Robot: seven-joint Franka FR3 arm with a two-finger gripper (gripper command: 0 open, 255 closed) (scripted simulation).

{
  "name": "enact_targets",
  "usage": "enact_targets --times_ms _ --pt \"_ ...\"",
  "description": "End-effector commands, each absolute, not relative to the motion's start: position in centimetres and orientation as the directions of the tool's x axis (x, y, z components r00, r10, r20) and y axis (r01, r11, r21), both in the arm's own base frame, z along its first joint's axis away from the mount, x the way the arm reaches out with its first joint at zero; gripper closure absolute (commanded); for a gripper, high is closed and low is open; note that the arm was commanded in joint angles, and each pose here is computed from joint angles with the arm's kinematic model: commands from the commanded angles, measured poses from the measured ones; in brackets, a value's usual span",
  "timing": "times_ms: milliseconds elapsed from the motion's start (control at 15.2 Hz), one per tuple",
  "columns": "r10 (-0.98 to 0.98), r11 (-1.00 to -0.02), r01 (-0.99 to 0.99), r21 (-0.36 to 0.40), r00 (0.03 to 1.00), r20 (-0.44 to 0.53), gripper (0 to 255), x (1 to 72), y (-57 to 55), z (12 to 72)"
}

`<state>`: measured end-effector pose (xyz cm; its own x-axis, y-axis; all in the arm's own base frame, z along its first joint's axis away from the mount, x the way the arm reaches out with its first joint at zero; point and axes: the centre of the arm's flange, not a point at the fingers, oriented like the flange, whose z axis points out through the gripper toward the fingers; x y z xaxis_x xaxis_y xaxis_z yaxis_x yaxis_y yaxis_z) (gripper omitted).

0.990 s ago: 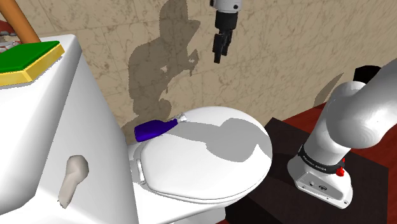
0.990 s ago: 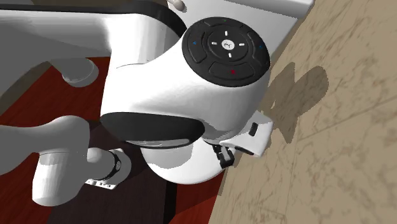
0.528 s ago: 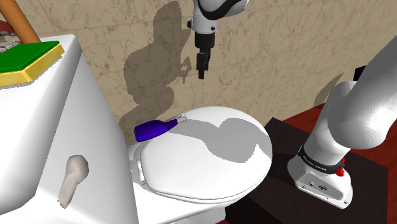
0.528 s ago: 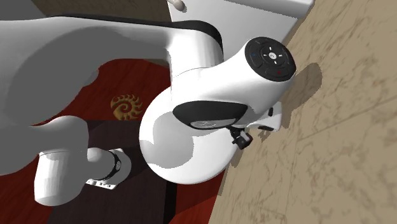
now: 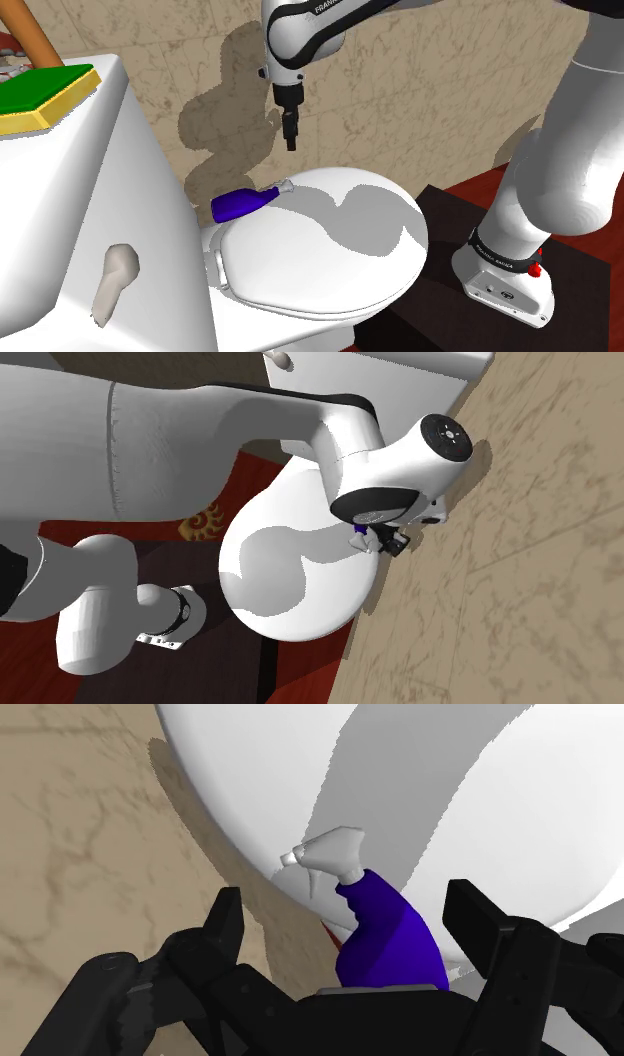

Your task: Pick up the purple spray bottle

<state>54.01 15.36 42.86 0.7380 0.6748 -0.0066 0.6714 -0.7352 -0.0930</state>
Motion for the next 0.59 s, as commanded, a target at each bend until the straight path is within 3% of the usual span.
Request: enact_targets --times_ms 0,528 --pt "0.716 -0.696 0.711 -0.104 0.698 -0.016 0 54.9 17.3 40.9" --pt "0.851 -0.524 0.838 -0.151 0.524 -0.047 0 57.2 25.5 33.9"
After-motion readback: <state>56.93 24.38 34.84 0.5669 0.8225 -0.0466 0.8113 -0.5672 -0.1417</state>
